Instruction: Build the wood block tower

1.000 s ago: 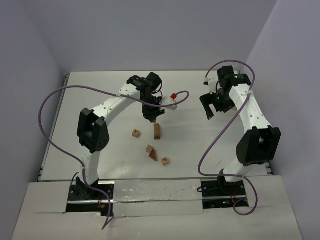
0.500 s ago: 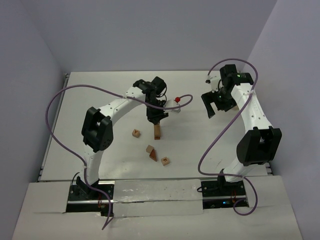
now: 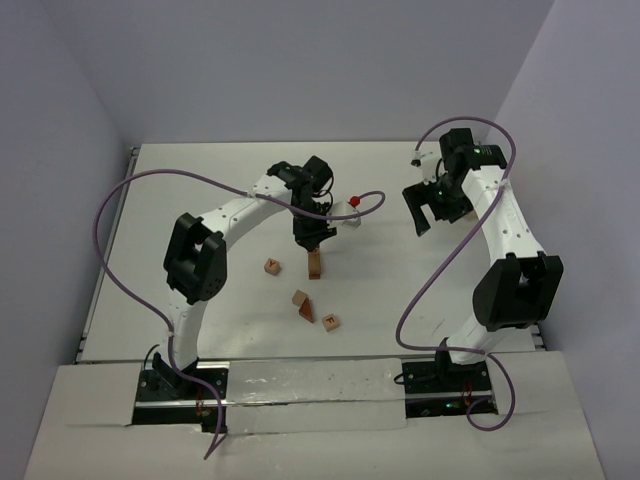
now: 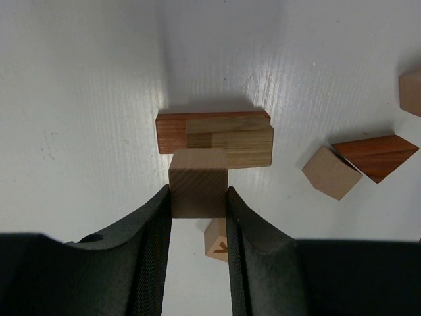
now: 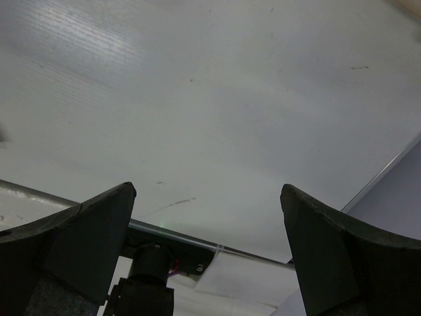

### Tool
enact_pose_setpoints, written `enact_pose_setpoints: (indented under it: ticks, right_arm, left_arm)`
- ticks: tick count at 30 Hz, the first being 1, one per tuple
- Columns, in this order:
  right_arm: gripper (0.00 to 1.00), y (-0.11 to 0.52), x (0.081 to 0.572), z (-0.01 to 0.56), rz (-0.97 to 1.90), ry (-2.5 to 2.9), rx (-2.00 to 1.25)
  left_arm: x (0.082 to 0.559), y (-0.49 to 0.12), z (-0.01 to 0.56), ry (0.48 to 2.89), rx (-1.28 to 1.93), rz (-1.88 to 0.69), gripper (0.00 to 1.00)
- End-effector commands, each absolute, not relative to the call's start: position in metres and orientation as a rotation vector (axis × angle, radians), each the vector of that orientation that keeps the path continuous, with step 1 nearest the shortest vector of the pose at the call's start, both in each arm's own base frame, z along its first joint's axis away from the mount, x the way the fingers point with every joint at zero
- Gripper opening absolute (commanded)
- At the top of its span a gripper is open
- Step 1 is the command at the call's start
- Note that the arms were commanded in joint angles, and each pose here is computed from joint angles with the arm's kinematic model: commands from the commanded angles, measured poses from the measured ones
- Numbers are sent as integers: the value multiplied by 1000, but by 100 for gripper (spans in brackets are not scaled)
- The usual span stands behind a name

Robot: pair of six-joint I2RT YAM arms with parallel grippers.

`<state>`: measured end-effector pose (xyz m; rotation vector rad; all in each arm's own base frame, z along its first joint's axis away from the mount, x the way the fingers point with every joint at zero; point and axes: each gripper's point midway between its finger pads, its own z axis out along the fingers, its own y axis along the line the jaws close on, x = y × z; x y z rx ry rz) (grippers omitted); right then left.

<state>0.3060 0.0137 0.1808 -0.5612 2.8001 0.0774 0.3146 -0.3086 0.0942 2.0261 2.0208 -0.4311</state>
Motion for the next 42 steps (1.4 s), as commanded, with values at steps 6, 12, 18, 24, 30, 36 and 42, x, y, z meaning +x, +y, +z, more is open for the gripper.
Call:
enact_pose_setpoints:
  ticks: [6,12,18,24,30,36,42]
  right_arm:
    - [100,12,314,193,72,2770,-544]
    - [100,12,314,192,75,2771,-546]
    - [100,12,314,193,74,2771,-546]
    - [100,12,314,193,72,2770,-545]
    - [100,12,312,193,75,2771,-542]
    - [100,12,312,193,72,2772,-542]
    - [100,12,311,192,74,2776,-543]
  left_arm:
    - [315,-321,91,2012,1995,-456,12]
    - [313,-323,90,2016,1991,-473,10]
    - [309,-320,89,2029,1993,-487,11]
    - [305,-319,89,2033,1991,-501,11]
    - [306,-320,89,2032,1987,-495,12]
    - [308,-321,90,2028,1980,-490,13]
    - [311,-324,90,2031,1962,-485,14]
